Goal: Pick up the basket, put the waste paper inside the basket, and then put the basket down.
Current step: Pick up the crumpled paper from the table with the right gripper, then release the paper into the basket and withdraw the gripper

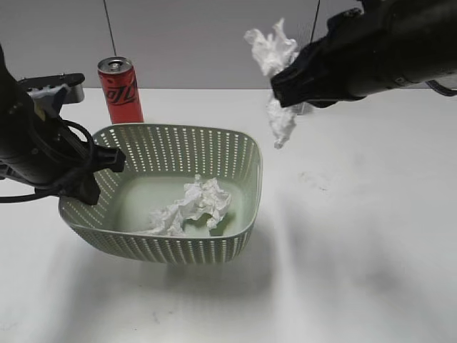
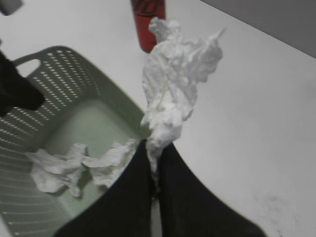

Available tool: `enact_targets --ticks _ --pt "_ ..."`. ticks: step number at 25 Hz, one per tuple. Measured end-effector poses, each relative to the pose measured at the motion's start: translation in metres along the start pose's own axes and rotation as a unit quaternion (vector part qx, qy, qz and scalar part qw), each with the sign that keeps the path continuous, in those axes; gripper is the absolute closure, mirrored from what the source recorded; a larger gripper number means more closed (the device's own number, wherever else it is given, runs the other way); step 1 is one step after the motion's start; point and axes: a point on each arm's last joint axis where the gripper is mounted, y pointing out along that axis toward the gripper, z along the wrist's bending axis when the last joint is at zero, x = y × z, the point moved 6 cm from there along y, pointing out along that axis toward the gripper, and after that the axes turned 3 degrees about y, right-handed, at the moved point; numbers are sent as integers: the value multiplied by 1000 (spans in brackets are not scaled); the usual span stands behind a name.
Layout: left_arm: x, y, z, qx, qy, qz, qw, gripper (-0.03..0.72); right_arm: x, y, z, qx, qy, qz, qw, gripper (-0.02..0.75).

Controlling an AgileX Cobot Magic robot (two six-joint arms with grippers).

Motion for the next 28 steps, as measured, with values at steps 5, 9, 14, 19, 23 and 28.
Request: enact_targets --ticks 5,9,14,19,23,28 --pt "1 0 -1 -5 -5 -3 1000 689 -1 9 52 53 -43 -18 997 722" --pt "0 0 -3 -11 -14 -1 1000 689 -19 36 74 70 -74 6 995 509" --pt "0 0 -4 -15 -18 -1 1000 689 -35 54 76 68 -100 34 992 128" --pt "0 0 -5 -18 -24 0 1000 689 -15 46 57 45 -83 24 995 123" --pt "13 -3 -10 -21 -29 -10 999 689 -9 31 -8 -15 -17 55 998 138" --pt "39 17 -16 -17 -41 10 999 689 -20 -11 -76 -85 29 104 991 146"
